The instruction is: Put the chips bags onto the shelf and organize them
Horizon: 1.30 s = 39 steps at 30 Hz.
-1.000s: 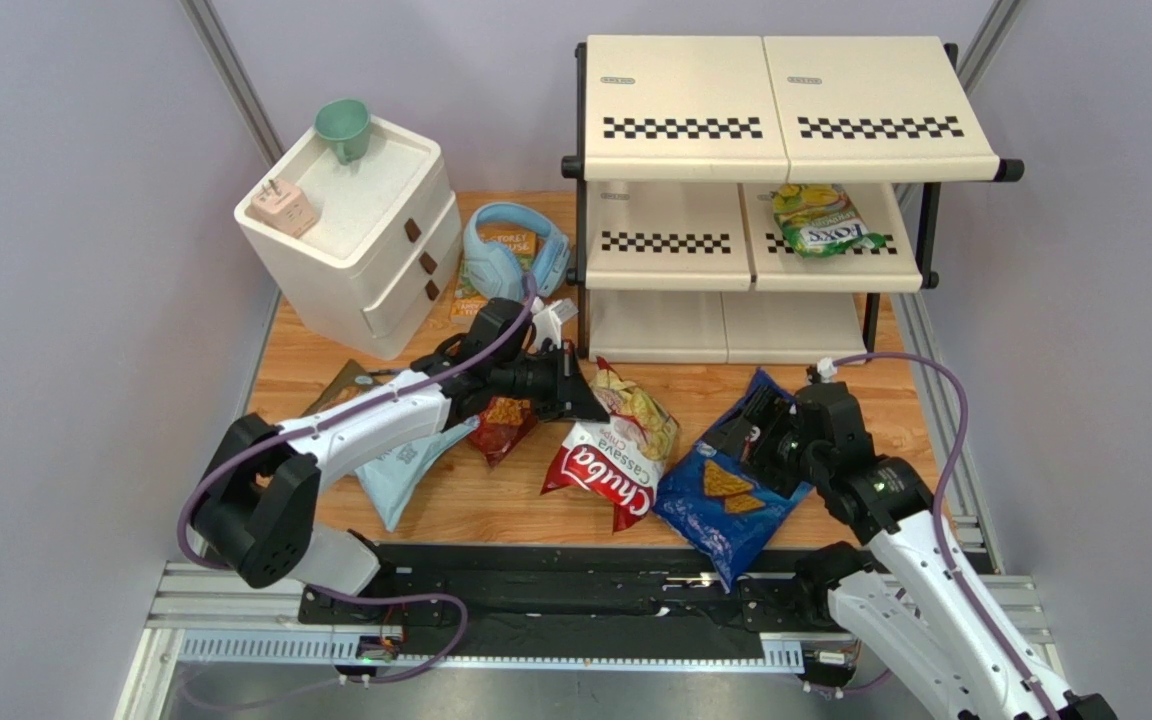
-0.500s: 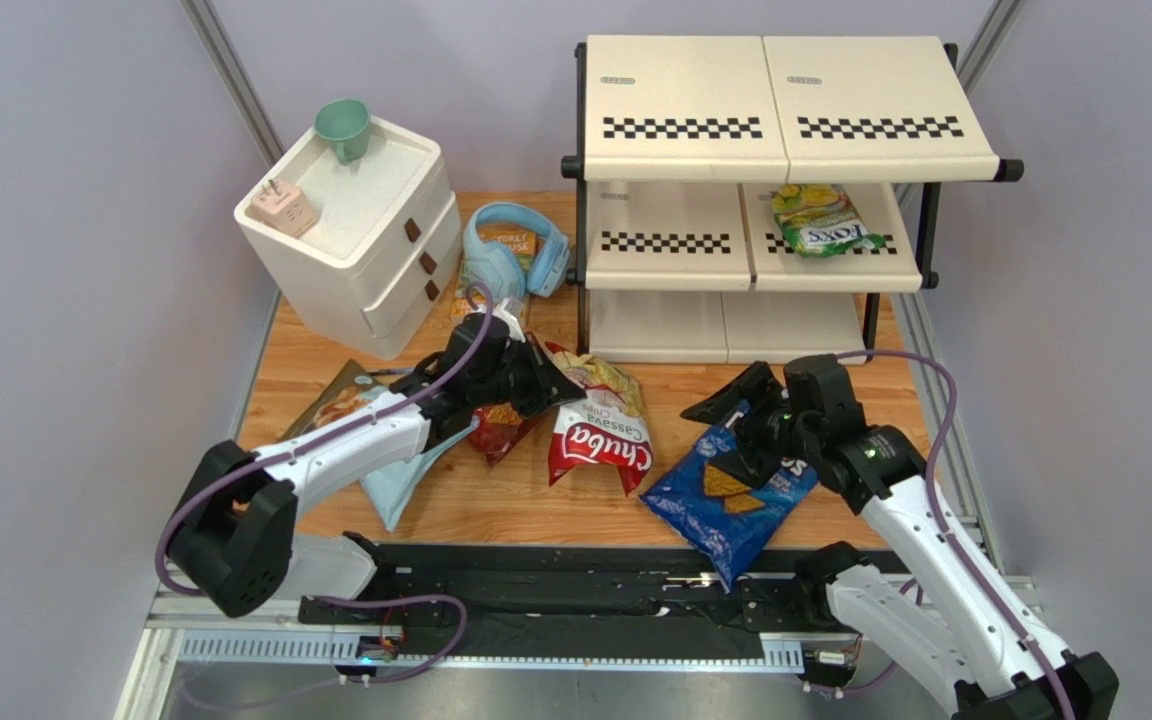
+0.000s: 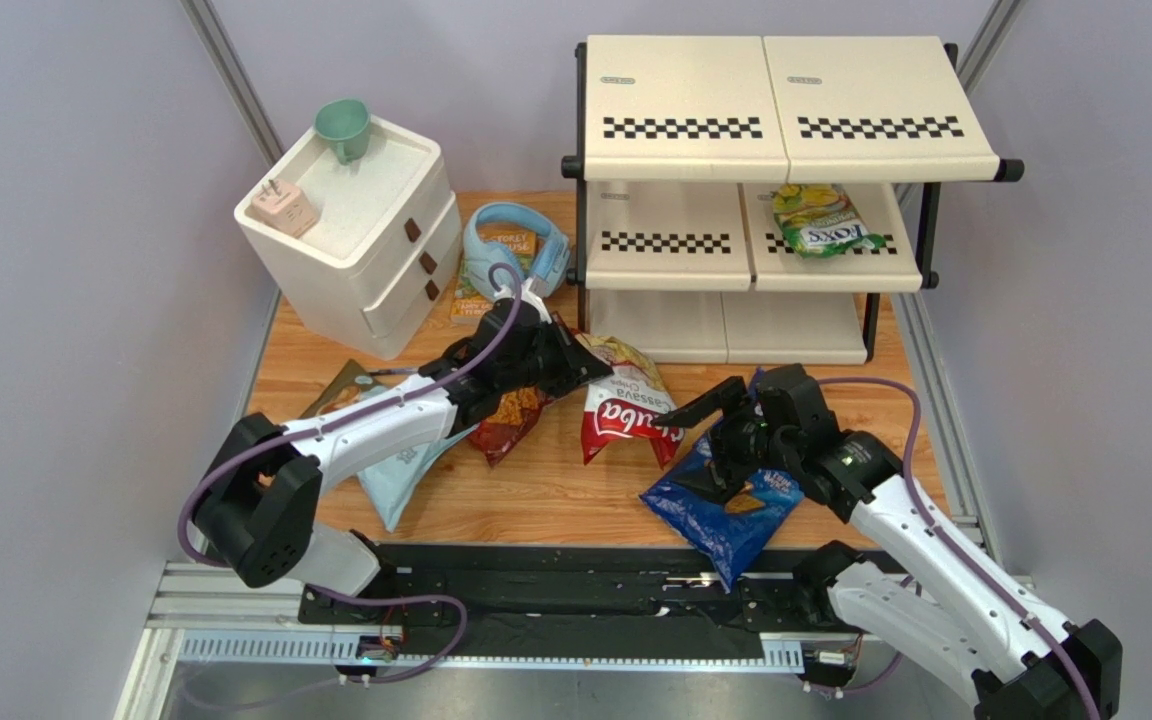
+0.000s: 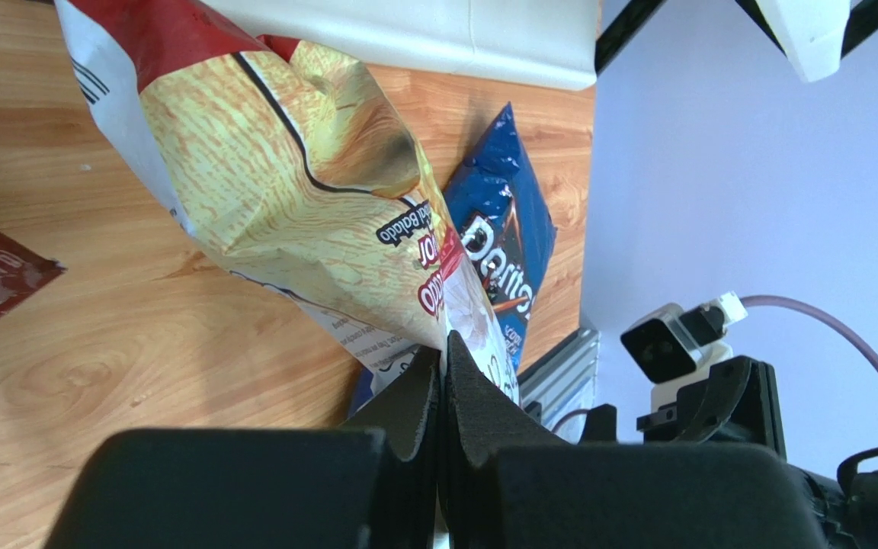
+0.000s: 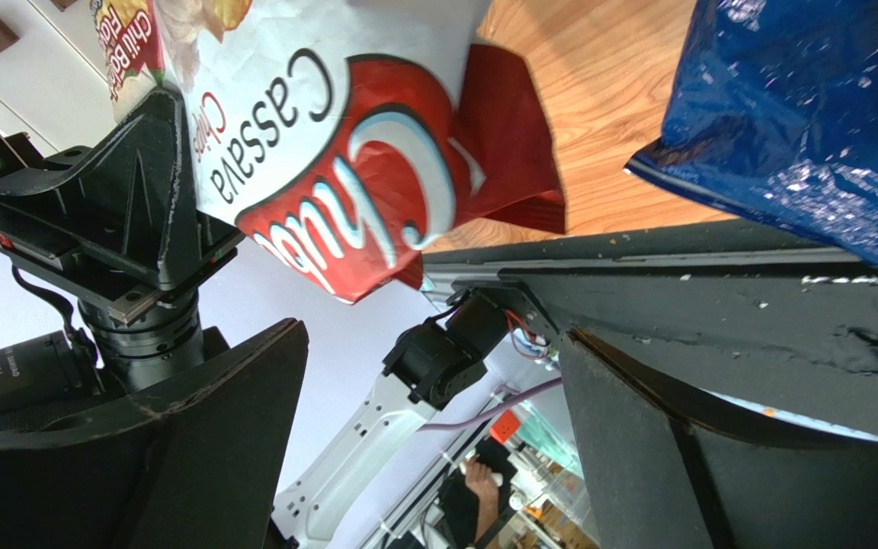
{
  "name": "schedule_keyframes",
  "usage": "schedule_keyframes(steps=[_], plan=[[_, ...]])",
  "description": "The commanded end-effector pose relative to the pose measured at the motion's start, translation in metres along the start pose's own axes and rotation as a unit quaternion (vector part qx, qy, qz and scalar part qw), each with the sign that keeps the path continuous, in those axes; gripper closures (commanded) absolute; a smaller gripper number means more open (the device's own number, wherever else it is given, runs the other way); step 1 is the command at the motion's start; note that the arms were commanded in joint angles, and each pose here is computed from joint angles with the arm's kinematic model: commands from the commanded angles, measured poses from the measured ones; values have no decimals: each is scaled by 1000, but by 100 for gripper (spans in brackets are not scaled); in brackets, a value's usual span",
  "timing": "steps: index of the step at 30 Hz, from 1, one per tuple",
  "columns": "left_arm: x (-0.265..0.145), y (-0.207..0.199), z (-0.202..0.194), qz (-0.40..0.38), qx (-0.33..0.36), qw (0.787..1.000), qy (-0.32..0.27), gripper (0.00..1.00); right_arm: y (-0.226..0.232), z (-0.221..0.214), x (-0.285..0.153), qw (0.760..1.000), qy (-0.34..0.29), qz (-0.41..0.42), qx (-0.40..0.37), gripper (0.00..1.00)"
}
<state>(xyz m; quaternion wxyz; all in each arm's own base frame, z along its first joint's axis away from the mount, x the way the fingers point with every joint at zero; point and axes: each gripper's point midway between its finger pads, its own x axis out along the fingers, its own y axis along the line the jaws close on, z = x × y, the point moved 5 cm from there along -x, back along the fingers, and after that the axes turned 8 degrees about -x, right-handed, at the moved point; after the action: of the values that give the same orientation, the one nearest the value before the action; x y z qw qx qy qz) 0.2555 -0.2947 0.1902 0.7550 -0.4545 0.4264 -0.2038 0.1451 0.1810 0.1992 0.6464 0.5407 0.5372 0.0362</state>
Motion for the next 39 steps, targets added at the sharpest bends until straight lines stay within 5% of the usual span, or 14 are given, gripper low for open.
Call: schedule_keyframes(steps=[1, 13, 20, 24, 31, 38, 39], plan=[[-3, -39, 3, -66, 21, 997, -19, 100, 16, 2, 2, 999, -10, 28, 26, 13], [-5, -46, -10, -76, 20, 997, -9, 100, 19, -2, 20, 998, -18, 27, 55, 11], [-9, -55, -16, -83, 26, 996, -19, 100, 17, 6, 12, 995, -72, 5, 67, 13], [-11, -57, -25, -91, 24, 996, -7, 100, 16, 14, 15, 992, -97, 5, 75, 24], [-14, -69, -38, -110, 31, 993, 15, 100, 18, 17, 26, 991, -100, 7, 84, 25], [-26, -72, -50, -131, 45, 989, 48, 100, 17, 23, 30, 989, -121, 4, 84, 58], [-28, -71, -52, -133, 53, 988, 53, 100, 16, 24, 31, 989, -121, 2, 84, 71]])
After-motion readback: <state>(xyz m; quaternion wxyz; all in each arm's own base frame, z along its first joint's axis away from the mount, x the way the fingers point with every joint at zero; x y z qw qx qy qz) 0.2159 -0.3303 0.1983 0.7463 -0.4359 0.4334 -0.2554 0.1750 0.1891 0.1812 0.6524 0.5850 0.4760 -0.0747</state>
